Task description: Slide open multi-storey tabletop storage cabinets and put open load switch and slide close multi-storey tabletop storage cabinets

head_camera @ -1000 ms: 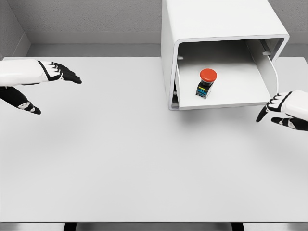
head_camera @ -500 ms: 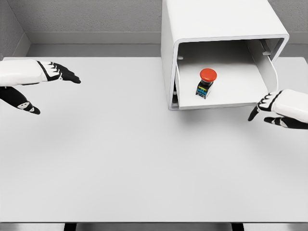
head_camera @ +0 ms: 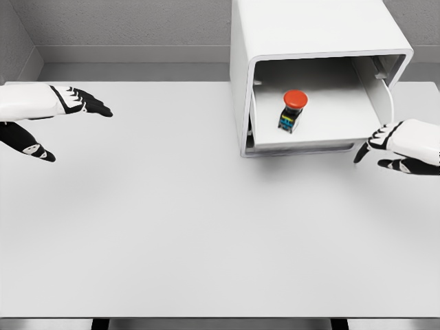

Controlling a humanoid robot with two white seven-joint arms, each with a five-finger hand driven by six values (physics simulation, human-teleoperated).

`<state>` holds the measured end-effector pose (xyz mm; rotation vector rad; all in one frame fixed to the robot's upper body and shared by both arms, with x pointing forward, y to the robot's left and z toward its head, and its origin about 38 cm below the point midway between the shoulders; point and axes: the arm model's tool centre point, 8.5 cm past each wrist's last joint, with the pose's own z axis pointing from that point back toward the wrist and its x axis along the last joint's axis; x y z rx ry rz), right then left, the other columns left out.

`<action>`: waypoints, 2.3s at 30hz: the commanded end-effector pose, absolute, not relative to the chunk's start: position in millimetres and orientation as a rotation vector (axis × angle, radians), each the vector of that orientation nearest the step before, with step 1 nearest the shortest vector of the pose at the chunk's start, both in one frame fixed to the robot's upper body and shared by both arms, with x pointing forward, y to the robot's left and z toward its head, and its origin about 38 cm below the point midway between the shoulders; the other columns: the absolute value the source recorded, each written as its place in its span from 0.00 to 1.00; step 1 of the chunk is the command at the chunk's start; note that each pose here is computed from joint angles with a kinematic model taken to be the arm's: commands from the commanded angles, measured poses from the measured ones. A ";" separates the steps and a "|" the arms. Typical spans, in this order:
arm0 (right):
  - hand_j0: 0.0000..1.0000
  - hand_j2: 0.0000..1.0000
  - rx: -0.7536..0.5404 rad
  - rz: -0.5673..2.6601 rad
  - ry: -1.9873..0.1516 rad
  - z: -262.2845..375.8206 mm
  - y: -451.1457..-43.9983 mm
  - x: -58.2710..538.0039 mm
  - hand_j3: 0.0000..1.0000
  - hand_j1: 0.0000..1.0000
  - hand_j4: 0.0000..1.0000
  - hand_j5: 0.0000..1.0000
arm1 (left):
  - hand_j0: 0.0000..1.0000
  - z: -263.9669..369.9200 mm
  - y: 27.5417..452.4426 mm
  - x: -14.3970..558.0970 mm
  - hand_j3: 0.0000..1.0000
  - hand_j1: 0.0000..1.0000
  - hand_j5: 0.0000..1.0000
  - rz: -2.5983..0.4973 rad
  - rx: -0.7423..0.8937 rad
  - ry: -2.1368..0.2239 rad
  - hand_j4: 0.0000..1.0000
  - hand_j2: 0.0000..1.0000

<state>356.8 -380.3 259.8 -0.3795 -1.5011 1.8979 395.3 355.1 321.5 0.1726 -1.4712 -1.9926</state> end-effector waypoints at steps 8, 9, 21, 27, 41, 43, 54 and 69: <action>0.60 0.60 -0.320 1.932 -1.514 253.0 -360.1 367.0 0.60 0.60 0.60 0.60 | 1.00 322.1 357.9 396.5 1.00 1.00 1.00 -1.978 0.176 -1.471 1.00 1.00; 0.60 0.60 -0.317 1.931 -1.512 252.1 -360.8 366.3 0.60 0.60 0.60 0.60 | 1.00 322.1 357.9 396.5 1.00 1.00 1.00 -1.978 0.176 -1.471 1.00 1.00; 0.60 0.60 -0.316 1.930 -1.527 252.7 -356.9 367.8 0.60 0.60 0.60 0.60 | 1.00 322.1 357.9 396.5 1.00 1.00 1.00 -1.978 0.176 -1.471 1.00 1.00; 0.60 0.60 -0.298 1.926 -1.535 249.1 -349.4 381.2 0.60 0.60 0.60 0.60 | 1.00 322.1 357.9 396.5 1.00 1.00 1.00 -1.978 0.176 -1.471 1.00 1.00; 0.60 0.60 -0.272 1.945 -1.523 238.2 -333.2 401.1 0.60 0.60 0.60 0.60 | 1.00 322.1 357.9 396.5 1.00 1.00 1.00 -1.978 0.176 -1.471 1.00 1.00; 0.60 0.60 -0.286 1.937 -1.524 241.2 -335.3 404.8 0.60 0.60 0.60 0.60 | 1.00 322.1 357.9 396.5 1.00 1.00 1.00 -1.978 0.176 -1.471 1.00 1.00; 0.61 0.61 -0.298 1.949 -1.550 247.4 -319.7 423.8 0.61 0.61 0.61 0.61 | 1.00 321.5 357.9 396.4 1.00 1.00 1.00 -1.978 0.175 -1.470 1.00 1.00; 1.00 1.00 -0.119 2.081 -1.535 210.3 -277.6 382.1 1.00 1.00 1.00 1.00 | 1.00 309.6 350.1 396.8 1.00 1.00 1.00 -1.978 0.131 -1.471 1.00 1.00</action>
